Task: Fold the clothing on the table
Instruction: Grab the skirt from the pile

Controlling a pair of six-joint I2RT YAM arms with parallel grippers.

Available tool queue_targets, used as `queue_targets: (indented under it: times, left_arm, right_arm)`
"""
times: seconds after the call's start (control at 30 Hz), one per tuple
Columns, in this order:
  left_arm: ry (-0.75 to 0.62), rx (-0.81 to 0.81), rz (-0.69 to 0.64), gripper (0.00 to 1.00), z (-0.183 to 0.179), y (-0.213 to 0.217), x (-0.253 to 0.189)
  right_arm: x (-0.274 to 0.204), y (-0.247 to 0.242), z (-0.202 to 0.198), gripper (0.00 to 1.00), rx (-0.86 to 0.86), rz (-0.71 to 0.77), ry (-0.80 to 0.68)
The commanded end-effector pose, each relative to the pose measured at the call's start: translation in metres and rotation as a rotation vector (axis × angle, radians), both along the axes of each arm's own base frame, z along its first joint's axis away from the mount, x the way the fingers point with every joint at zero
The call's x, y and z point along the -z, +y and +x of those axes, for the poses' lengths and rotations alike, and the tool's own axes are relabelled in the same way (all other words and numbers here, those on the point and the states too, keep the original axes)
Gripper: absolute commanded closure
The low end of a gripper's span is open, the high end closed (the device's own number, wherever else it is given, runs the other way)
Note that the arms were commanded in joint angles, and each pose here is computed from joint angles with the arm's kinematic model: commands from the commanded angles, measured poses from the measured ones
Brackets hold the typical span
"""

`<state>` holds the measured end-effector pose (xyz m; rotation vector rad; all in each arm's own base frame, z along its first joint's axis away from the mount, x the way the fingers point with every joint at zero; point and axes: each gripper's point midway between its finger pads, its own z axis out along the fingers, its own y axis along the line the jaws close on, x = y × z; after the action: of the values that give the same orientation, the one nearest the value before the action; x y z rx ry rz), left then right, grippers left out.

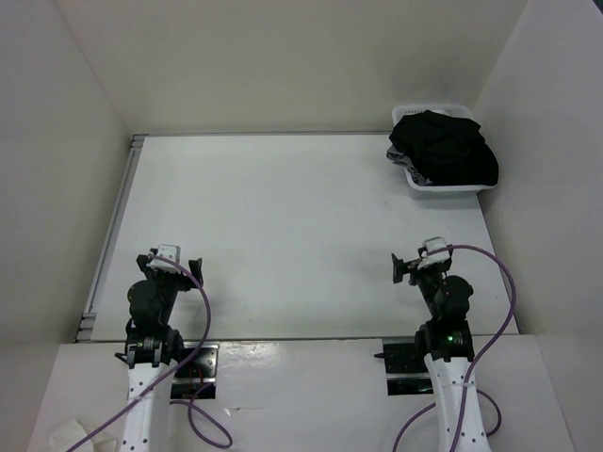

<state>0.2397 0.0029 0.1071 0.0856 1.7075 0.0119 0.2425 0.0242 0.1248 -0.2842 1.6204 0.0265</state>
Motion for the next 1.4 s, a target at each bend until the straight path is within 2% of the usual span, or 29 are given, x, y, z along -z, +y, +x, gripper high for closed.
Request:
queue_targets:
  times: [0.0,0.17,0.23,0.4,0.43,0.5,0.53,0.57,0.6,0.63,0.67,0.7,0.73,0.87,0.9,1.27,1.37]
  left_arm:
    - [-0.122,0.003,0.031,0.00,0.002,0.000,-0.019]
    - [-0.122,0.003,0.031,0.00,0.002,0.000,-0.019]
    - [-0.122,0.003,0.031,0.00,0.002,0.000,-0.019]
    - [-0.122,0.003,0.031,0.00,0.002,0.000,-0.019]
    - [-0.122,0.003,0.031,0.00,0.002,0.000,-0.019]
    - [-0.122,0.003,0.031,0.00,0.002,0.000,-0.019]
    - [-0.122,0.003,0.031,0.00,0.002,0.000,-0.019]
    - [-0.122,0.003,0.031,0.00,0.002,0.000,-0.019]
    - [-0.122,0.003,0.031,0.00,0.002,0.000,-0.019]
    - [-0.122,0.003,0.031,0.00,0.002,0.000,-0.019]
    - [-0.122,-0.008,0.031,0.00,0.002,0.002,-0.019]
    - [-0.122,-0.008,0.031,0.00,0.002,0.002,-0.019]
    - [-0.122,-0.008,0.031,0.00,0.002,0.002,-0.019]
    - [-0.122,0.001,0.031,0.00,0.002,0.000,-0.019]
    - [-0.122,0.001,0.031,0.00,0.002,0.000,-0.019]
    - [-0.122,0.001,0.031,0.00,0.002,0.000,-0.019]
    - [-0.122,0.001,0.031,0.00,0.002,0.000,-0.019]
  right_arm:
    - [-0.045,-0.005,-0.002,0.01,0.024,-0.016,-0.156]
    - [-0.122,-0.033,-0.012,0.01,0.198,0.096,-0.376]
    - [-0.154,-0.046,-0.025,0.01,0.278,0.183,-0.444]
    - [-0.192,-0.060,-0.043,0.01,0.368,0.375,-0.461]
    - [-0.212,-0.065,-0.052,0.01,0.394,0.416,-0.489]
    - [-0.212,-0.079,-0.044,0.01,0.494,0.478,-0.422]
    - [-0.236,-0.082,-0.050,0.01,0.509,0.500,-0.448]
    - [-0.228,-0.085,-0.034,0.01,0.547,0.491,-0.358]
    - [-0.234,-0.085,-0.029,0.01,0.553,0.485,-0.334]
    - [-0.263,-0.083,-0.034,0.01,0.537,0.490,-0.356]
    - [-0.263,-0.080,-0.028,0.01,0.526,0.454,-0.303]
    - [-0.265,-0.065,-0.015,0.01,0.439,0.405,-0.249]
    - [-0.284,-0.055,-0.020,0.01,0.363,0.294,-0.261]
    - [-0.289,-0.019,-0.027,0.01,0.166,0.289,-0.221]
    - [-0.276,-0.009,-0.019,0.01,0.113,0.265,-0.143]
    - [-0.225,-0.015,0.012,0.01,0.175,0.326,0.083]
    - [-0.222,-0.014,0.017,0.01,0.171,0.293,0.134]
